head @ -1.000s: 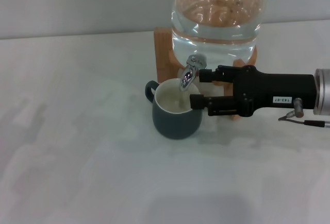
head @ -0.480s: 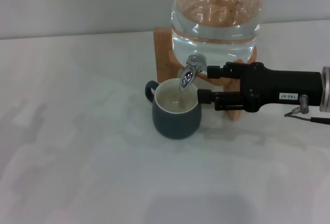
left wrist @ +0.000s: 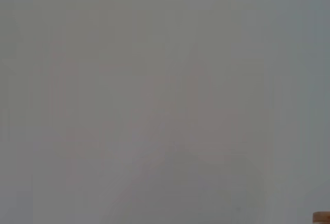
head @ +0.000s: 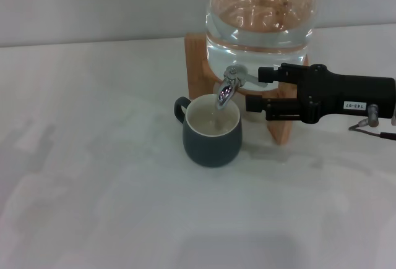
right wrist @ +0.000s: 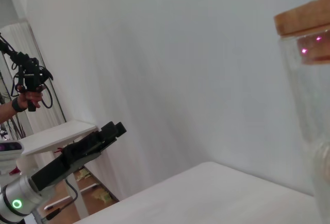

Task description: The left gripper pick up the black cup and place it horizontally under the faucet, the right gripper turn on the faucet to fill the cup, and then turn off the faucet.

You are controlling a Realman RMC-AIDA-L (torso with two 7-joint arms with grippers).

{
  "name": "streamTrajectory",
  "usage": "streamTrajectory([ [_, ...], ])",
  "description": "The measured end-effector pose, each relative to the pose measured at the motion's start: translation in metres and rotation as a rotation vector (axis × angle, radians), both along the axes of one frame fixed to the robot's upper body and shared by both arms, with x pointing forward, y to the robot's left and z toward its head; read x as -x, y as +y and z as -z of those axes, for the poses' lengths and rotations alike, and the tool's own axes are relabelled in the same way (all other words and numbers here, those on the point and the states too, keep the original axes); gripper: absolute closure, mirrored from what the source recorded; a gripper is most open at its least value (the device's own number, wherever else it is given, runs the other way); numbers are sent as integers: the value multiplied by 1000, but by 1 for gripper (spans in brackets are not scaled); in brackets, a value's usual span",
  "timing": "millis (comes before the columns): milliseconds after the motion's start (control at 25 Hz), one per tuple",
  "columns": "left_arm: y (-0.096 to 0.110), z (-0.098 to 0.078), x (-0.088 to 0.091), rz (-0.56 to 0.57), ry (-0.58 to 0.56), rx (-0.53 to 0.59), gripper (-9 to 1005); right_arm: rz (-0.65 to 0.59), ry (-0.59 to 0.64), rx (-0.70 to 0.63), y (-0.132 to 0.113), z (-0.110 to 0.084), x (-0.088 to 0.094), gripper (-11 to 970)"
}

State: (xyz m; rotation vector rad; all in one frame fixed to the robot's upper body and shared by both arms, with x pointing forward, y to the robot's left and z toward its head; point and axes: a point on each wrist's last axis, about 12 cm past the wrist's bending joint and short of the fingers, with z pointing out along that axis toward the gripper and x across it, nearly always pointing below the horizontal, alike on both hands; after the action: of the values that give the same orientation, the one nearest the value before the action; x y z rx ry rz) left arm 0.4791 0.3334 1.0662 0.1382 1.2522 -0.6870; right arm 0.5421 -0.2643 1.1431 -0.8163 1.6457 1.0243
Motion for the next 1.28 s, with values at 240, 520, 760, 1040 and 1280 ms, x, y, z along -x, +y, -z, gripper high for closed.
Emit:
streamTrajectory([
  [240,0,1,0,-3,5,-1,524,-62,-9,-42,-3,-8,7,118],
  [520,1,2,-2,-12,18,-5,524,4,-50,-105,-39,-21,15,118],
  [760,1,1,-2,-8,18,-3,524,184,-78,-89,-91,-24,26,118],
  [1040,1,0,-4,-3,12,-3,524,407,-103,-87,-141,-24,43,118],
  [1280,10,-2,-1,2,32,-9,524,578,-84,-75,-170,-13,48,118],
])
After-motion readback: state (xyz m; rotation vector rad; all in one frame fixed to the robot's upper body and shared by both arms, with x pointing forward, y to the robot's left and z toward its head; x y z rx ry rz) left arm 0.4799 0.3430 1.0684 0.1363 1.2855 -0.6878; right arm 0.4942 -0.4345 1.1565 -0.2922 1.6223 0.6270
